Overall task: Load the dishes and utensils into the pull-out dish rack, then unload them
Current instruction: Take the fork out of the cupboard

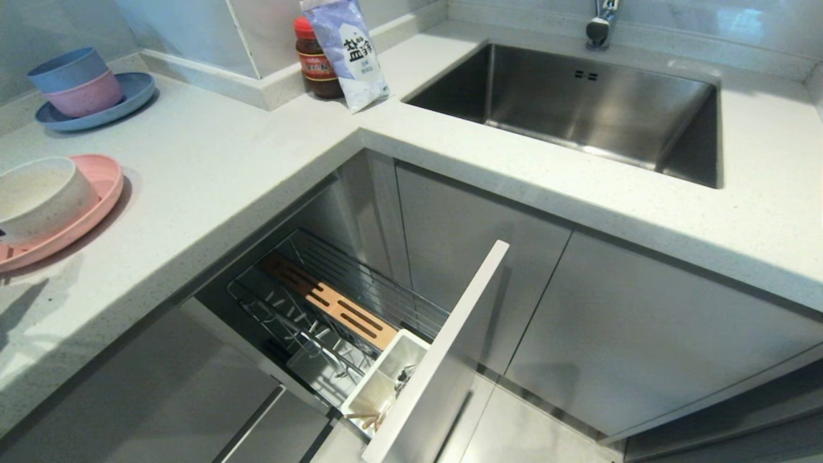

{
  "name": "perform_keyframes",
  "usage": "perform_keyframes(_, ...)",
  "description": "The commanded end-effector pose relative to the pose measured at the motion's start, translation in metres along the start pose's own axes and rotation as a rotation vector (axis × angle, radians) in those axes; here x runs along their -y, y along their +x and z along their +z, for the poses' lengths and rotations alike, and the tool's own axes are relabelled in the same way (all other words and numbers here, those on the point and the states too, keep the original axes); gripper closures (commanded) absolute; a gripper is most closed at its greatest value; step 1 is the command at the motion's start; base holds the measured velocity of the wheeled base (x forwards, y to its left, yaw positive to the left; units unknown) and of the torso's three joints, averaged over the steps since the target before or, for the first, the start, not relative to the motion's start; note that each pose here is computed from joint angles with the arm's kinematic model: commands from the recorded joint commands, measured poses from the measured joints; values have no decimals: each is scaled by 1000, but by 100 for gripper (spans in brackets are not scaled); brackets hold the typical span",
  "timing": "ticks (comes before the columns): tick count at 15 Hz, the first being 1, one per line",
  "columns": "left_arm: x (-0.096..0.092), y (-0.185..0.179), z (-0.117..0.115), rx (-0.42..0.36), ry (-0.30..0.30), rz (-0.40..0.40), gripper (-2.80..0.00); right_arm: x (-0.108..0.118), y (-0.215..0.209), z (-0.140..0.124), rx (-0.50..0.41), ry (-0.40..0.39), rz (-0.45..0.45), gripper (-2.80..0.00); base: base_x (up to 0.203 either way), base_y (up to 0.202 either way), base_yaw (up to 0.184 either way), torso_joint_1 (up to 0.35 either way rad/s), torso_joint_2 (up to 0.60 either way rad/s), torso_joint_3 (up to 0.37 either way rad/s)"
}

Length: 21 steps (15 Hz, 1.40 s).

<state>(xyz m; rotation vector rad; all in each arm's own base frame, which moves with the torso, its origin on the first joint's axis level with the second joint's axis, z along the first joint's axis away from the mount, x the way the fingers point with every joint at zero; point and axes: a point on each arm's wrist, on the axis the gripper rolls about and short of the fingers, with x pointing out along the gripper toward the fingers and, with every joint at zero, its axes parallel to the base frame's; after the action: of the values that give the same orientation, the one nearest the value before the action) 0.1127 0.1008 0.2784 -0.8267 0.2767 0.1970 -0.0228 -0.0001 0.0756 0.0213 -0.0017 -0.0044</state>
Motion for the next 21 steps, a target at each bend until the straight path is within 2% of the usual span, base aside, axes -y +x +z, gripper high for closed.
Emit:
perform_keyframes(1, 10, -13, -6, 28, 1, -19, -280, 0, 0, 0, 1, 0, 0, 0, 0, 0, 0, 0, 0, 0)
perform_keyframes(6, 23, -39, -25, 96, 10, 8, -280, 0, 0, 0, 1, 0, 0, 0, 0, 0, 0, 0, 0, 0)
perform_keyframes(8, 30, -52, -35, 149, 32, 34, -280, 0, 0, 0, 1, 0, 0, 0, 0, 0, 0, 0, 0, 0)
perform_keyframes(9, 33, -60, -40, 187, 50, 46, 0, 0, 0, 0, 1, 0, 0, 0, 0, 0, 0, 0, 0, 0)
perform_keyframes(11, 41, -76, -53, 263, 97, 55, 0, 0, 0, 0, 1, 0, 0, 0, 0, 0, 0, 0, 0, 0)
perform_keyframes(13, 51, -96, -67, 341, 182, 34, 0, 0, 0, 0, 1, 0, 0, 0, 0, 0, 0, 0, 0, 0)
perform_keyframes(16, 65, -126, -82, 446, 410, -85, 0, 0, 0, 0, 1, 0, 0, 0, 0, 0, 0, 0, 0, 0)
perform_keyframes(18, 84, -144, -69, 550, 571, -215, 0, 0, 0, 0, 1, 0, 0, 0, 0, 0, 0, 0, 0, 0)
perform_keyframes(19, 95, -149, -57, 580, 612, -261, 0, 0, 0, 0, 1, 0, 0, 0, 0, 0, 0, 0, 0, 0)
perform_keyframes(21, 115, -150, -33, 607, 641, -320, 0, 0, 0, 0, 1, 0, 0, 0, 0, 0, 0, 0, 0, 0)
